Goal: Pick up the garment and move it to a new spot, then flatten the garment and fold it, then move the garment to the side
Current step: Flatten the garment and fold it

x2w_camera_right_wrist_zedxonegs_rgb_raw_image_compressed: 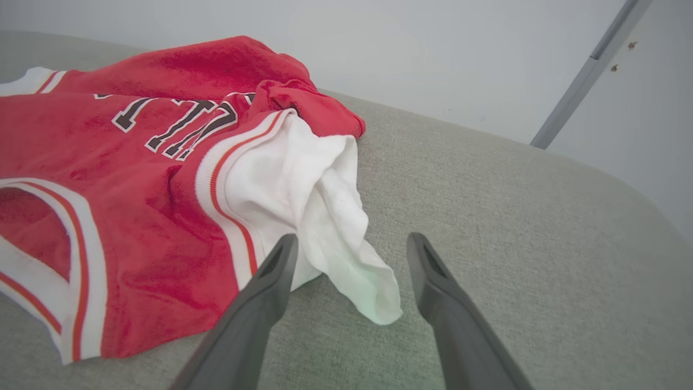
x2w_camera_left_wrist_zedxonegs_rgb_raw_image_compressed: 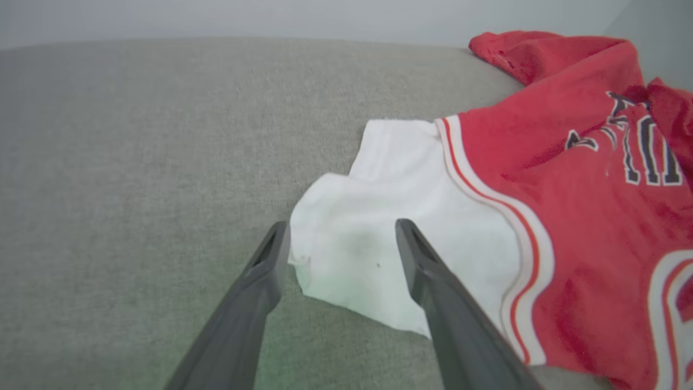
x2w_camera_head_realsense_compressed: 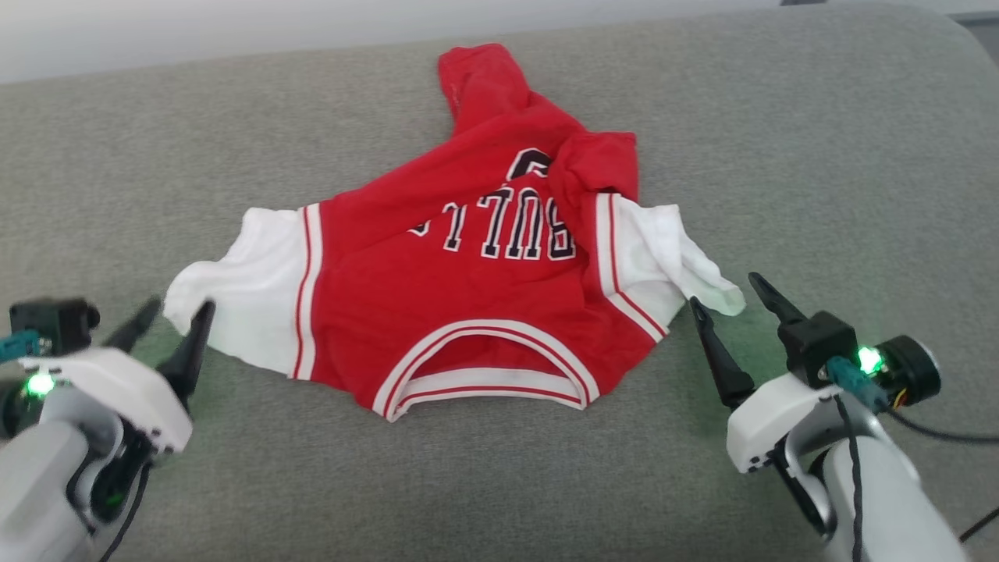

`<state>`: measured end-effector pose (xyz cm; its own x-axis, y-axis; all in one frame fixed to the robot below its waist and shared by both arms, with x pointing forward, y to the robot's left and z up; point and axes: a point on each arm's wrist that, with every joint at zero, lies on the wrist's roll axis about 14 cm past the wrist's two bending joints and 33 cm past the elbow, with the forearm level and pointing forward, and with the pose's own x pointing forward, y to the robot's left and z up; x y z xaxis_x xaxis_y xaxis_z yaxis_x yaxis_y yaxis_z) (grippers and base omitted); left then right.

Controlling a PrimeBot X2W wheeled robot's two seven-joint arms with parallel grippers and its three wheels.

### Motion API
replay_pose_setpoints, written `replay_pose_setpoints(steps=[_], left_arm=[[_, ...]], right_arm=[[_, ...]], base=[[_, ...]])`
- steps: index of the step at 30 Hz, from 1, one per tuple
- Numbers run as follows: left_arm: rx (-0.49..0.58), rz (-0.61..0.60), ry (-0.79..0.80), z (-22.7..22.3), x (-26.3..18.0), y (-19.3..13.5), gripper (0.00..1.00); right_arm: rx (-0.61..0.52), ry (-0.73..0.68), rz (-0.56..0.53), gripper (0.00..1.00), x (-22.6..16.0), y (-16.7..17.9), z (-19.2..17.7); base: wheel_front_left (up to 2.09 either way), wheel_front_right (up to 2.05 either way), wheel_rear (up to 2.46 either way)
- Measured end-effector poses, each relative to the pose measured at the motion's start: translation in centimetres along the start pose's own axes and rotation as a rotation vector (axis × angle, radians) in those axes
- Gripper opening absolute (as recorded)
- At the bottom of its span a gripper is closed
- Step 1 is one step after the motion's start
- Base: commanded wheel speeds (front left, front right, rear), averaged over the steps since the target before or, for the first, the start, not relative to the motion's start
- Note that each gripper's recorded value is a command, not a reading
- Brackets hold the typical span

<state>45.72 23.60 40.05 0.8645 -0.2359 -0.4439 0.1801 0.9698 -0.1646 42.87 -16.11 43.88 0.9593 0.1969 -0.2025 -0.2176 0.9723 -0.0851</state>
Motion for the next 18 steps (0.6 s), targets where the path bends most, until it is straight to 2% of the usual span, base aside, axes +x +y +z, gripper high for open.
replay_pose_setpoints(steps=[4,9,16,17,18], left_arm=[[0.0,0.036,-0.148,3.0,-0.5,-0.7,1.0],[0.064,0.069,-0.243,2.4,-3.0,-2.4,1.0],[0.029,0.121,-0.306,0.8,-5.8,-3.3,1.0],[0.018,0.123,-0.304,0.4,-6.0,-3.3,1.0],[0.008,0.125,-0.304,0.2,-6.2,-3.3,1.0]], right_arm=[[-0.05,0.097,0.06,1.0,0.9,0.2,-0.7],[-0.113,0.205,0.123,1.0,2.0,-0.2,-1.1],[-0.146,0.31,0.22,1.0,3.4,0.9,-1.4],[-0.158,0.32,0.232,0.87,3.6,1.0,-1.5],[-0.158,0.325,0.241,0.48,3.7,1.1,-1.4]], base=[[0.0,0.0,0.0],[0.0,0.0,0.0],[0.0,0.0,0.0],[0.0,0.0,0.0],[0.0,0.0,0.0]])
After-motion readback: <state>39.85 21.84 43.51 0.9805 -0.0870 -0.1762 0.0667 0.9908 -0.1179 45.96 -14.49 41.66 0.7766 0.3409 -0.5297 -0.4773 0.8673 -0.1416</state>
